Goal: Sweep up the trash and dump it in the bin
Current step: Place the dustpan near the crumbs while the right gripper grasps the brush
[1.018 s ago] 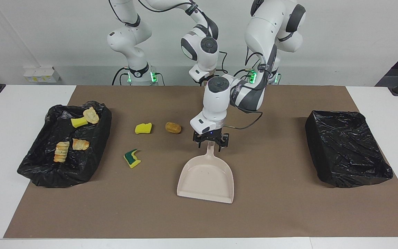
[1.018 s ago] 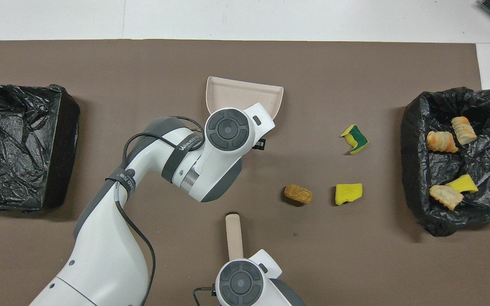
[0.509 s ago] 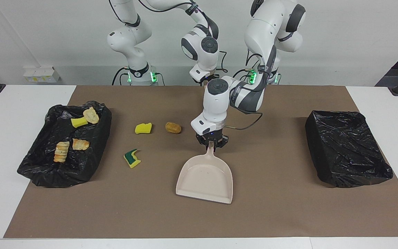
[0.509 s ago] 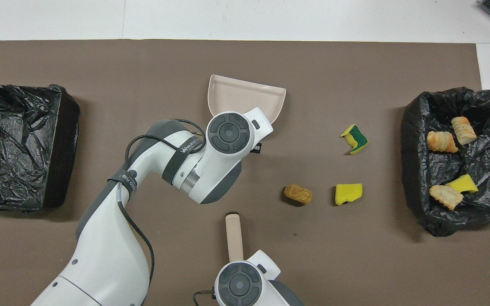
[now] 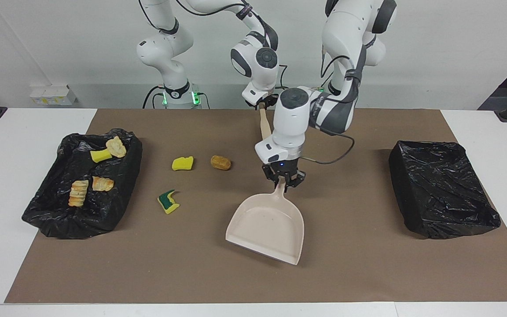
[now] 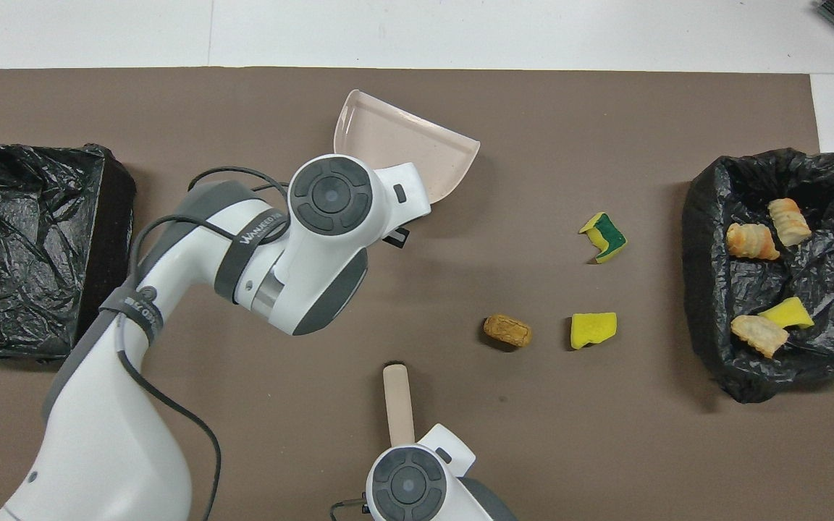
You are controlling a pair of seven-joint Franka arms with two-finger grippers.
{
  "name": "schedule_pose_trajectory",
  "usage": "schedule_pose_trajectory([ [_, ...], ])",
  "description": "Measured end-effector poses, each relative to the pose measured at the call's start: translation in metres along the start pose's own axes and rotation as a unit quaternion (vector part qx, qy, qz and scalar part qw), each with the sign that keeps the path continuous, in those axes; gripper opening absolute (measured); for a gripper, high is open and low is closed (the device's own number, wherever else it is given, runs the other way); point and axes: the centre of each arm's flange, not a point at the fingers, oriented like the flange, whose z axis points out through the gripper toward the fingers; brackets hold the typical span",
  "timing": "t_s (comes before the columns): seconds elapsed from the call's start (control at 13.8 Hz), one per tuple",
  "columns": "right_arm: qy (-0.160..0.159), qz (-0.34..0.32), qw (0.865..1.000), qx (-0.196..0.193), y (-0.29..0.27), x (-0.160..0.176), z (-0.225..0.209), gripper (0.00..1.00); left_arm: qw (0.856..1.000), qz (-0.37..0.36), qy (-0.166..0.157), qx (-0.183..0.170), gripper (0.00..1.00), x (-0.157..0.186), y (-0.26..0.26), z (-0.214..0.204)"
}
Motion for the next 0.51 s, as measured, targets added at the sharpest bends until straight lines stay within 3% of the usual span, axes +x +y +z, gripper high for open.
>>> schedule_pose_trajectory([
  [0.07,0.000,0.000,1.000,0.000,0.000,0.000,0.000,0.27,1.000,0.026,-0.007,0.002,0.31,-0.002,-0.012,-0.004],
  [0.22,0.000,0.000,1.000,0.000,0.000,0.000,0.000,0.26,0.995,0.101,-0.017,0.004,0.31,-0.005,-0.029,-0.007],
  [0.51,0.007,0.020,1.000,0.010,-0.001,0.004,-0.011,0.26,0.971,0.236,-0.034,0.001,0.31,-0.010,-0.059,-0.003],
])
